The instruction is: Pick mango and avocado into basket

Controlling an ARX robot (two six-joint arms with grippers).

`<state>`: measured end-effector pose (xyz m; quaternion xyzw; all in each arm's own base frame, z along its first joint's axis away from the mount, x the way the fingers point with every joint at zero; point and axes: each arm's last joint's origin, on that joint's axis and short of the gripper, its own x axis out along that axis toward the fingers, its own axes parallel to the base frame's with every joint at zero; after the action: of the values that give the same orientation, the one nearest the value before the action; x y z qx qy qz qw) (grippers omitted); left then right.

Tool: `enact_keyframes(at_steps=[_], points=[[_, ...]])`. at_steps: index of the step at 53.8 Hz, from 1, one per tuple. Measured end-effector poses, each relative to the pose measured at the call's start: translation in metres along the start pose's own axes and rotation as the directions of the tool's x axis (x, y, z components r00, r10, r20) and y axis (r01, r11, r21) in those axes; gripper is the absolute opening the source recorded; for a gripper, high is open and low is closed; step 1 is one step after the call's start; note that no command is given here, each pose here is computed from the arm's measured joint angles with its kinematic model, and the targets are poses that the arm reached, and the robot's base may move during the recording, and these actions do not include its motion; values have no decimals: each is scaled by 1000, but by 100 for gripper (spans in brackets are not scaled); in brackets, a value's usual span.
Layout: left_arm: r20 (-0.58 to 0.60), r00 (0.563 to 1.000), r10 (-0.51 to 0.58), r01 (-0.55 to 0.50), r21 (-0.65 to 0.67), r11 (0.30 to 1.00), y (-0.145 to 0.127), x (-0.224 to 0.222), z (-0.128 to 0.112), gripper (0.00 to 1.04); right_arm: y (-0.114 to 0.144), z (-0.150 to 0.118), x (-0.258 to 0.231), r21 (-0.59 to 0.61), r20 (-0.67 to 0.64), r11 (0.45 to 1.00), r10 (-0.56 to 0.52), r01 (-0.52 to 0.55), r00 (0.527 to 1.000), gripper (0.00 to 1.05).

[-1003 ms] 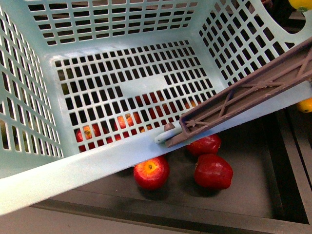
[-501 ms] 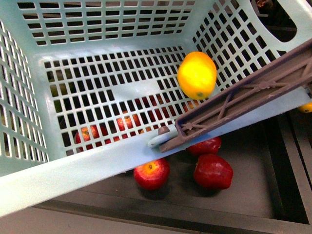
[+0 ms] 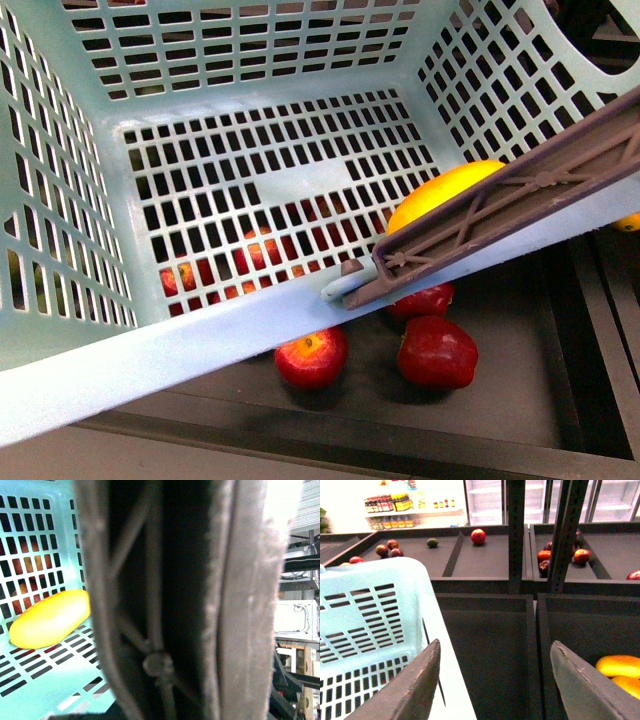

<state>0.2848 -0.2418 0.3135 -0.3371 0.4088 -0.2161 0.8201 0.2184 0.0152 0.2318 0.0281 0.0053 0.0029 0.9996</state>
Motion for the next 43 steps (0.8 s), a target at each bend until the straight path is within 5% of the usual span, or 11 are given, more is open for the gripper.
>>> enact_keyframes(at_steps=[14,19,43], points=[[10,1000,7,-7,4,1000,0,0,1,14,-15,-22,-27,-39,-4,999,-4,4,1000,24],[9,1000,6,-6,4,1000,0,0,1,14,-16,-31,-39,-47,0,999,-5,5,1000,3],[8,1000,6,-6,4,1000,0,0,1,14,-17,-52,-73,-51,1,999,-5,5,1000,2]])
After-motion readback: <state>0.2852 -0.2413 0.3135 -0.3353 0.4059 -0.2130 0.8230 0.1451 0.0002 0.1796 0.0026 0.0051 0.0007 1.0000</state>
